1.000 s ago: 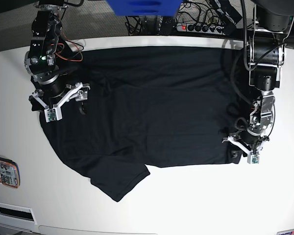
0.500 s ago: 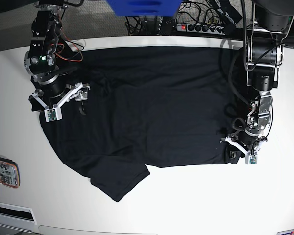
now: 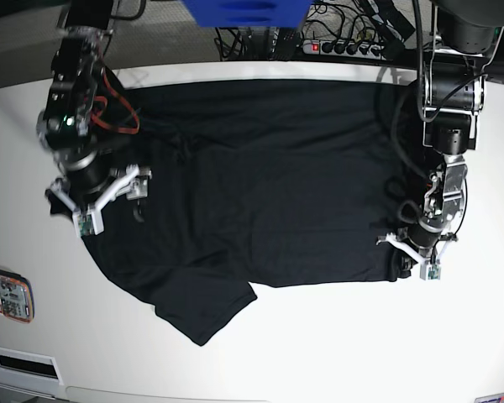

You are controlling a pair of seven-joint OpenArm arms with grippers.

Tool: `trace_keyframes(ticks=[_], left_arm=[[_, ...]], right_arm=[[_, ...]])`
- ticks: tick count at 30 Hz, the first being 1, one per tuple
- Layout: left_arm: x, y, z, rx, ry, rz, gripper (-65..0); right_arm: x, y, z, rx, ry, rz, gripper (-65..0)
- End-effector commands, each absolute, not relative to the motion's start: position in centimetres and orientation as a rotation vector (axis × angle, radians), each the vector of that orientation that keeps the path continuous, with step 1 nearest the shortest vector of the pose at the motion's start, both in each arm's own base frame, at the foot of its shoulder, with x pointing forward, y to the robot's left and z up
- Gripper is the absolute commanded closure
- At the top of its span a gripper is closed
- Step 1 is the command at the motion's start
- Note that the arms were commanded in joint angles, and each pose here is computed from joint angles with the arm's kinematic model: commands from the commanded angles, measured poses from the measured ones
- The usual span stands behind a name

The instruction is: Fold the T-shirt properly

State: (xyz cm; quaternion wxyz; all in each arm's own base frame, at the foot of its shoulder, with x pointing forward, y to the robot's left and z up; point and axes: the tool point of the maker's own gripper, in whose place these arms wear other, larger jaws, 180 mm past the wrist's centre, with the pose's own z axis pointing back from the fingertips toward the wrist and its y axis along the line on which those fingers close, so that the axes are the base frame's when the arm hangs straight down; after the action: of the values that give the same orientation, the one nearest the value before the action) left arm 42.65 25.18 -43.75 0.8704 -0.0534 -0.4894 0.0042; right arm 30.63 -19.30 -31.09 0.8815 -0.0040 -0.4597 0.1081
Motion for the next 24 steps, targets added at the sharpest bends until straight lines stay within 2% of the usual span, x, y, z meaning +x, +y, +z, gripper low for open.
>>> trace_keyframes(ticks=[1,4,10,15,24], left_arm=[[42.1,24.9,-44.2,-0.109,-0.979,-0.023,0.0],[41.3,24.1,-44.1,-0.119,-0.995,-0.050,0.0],[40.3,23.4,-42.4,-0.121,-1.047,-0.112,0.0],[40.2,23.4,-42.3,-0.119,-1.052,-0.119,0.0],[39.1,23.8,-43.2,-0.113,-1.027,-0.121,0.0]], right_arm=[[31.8,-20.0,-29.3,-0.035,-1.006,0.236,-59.6],[34.3,-19.9,-27.7,-0.046,-1.021,0.256,-59.6],[41.0,-15.7,-24.1,0.002,-1.084,0.366,-59.6],[44.6,-15.5,-27.8,0.043,-0.963,0.353,-59.6],[49.6,-15.6,-33.2,0.108,-0.892,0.309,-59.6]])
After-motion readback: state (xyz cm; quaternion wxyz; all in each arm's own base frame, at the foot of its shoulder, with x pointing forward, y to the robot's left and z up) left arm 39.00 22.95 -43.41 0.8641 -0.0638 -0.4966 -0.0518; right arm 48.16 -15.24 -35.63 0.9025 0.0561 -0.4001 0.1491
